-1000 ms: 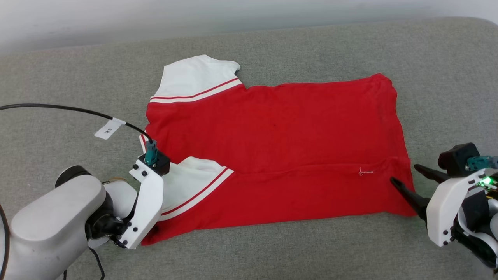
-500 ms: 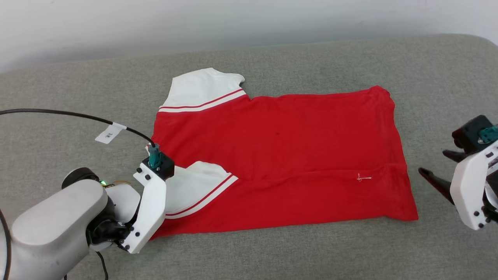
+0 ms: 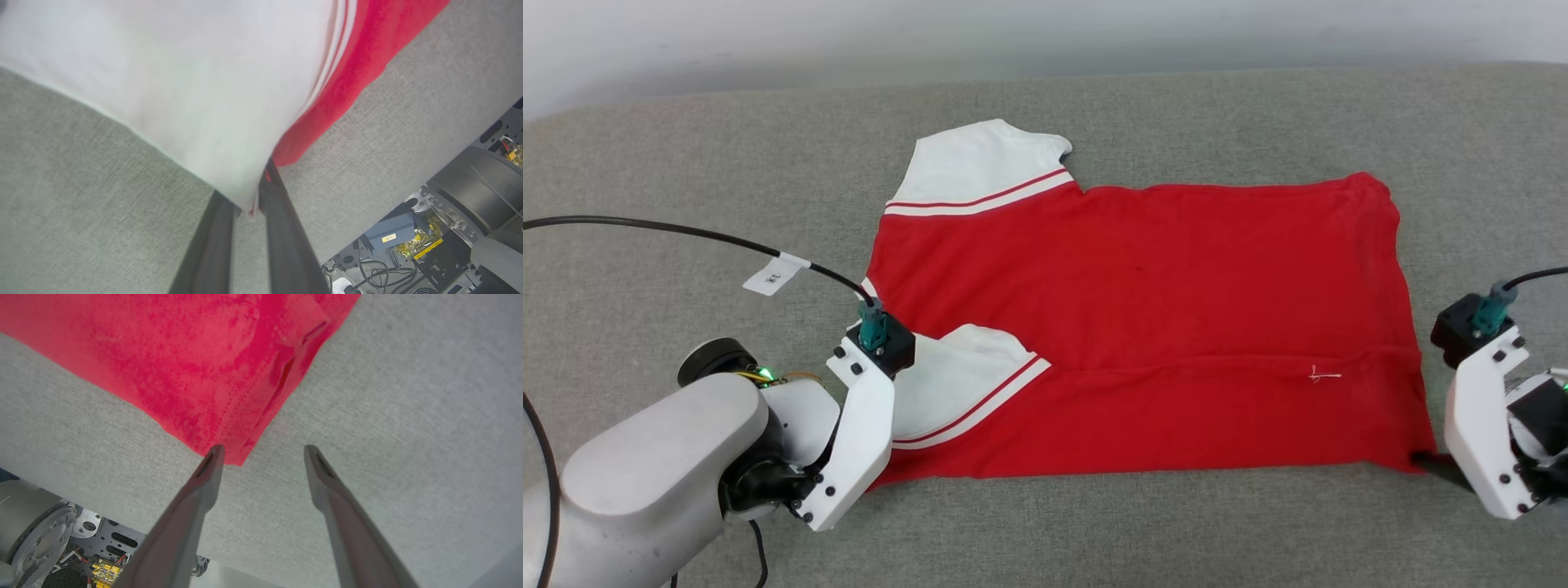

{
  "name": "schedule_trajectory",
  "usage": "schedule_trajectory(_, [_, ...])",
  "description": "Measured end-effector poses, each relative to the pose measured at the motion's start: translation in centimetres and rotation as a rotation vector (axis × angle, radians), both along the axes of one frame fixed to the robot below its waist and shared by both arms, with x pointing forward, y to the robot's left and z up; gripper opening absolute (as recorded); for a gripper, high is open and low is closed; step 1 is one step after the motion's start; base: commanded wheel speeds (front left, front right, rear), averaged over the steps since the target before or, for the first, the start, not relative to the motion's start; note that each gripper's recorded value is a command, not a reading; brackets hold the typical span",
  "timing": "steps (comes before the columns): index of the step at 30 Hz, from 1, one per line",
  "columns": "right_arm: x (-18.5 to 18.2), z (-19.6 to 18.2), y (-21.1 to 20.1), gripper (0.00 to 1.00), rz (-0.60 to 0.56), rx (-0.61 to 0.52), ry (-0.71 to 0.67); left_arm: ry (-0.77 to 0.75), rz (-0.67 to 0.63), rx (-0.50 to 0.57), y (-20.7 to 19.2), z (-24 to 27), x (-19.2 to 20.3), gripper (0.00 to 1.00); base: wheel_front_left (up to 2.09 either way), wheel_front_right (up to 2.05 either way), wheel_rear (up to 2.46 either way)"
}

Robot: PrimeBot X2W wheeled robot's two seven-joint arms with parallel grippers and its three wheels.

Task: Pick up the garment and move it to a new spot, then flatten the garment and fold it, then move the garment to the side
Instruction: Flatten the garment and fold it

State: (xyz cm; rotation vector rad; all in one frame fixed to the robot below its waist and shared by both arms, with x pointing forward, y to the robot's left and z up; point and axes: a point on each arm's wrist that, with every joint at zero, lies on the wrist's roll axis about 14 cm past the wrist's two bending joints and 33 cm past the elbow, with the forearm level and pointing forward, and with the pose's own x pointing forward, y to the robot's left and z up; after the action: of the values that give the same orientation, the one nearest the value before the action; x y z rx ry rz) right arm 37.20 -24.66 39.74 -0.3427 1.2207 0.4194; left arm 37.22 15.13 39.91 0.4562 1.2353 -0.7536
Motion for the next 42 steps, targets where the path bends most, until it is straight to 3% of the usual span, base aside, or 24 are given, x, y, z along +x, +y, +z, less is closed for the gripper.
schedule_trajectory(11, [-1.5, -3.7, 1.7, 1.0, 0.013, 0.033, 0.083, 0.02, 0.013, 0.001, 0.5, -1.1, 0.0, 0.0, 0.0, 0.0, 0.0])
schedule_trajectory(12, [-1.6, -3.6, 1.7, 0.27, 0.019, 0.033, 0.077, 0.017, 0.014, 0.001, 0.5, -1.1, 0.0, 0.0, 0.0, 0.0, 0.0])
schedule_trajectory(13, [-1.6, -3.5, 1.8, 0.0, 0.022, 0.04, 0.068, 0.012, 0.017, -0.003, 0.5, -1.0, 0.0, 0.0, 0.0, 0.0, 0.0])
schedule_trajectory(30, [-3.1, 4.3, 0.4, 0.0, 0.042, 0.1, -0.171, -0.031, 0.047, -0.062, 1.1, 1.5, -4.2, 0.0, 0.0, 0.0, 0.0])
schedule_trajectory(38, [-7.8, 0.7, -0.6, 0.0, 0.01, 0.111, -0.029, 0.09, 0.058, -0.058, 1.0, -0.9, -8.8, 0.0, 0.0, 0.0, 0.0])
schedule_trajectory(42, [-8.4, -0.8, -0.6, 0.0, -0.018, 0.121, 0.005, 0.108, 0.077, -0.056, 1.2, -1.7, -9.0, 0.0, 0.0, 0.0, 0.0])
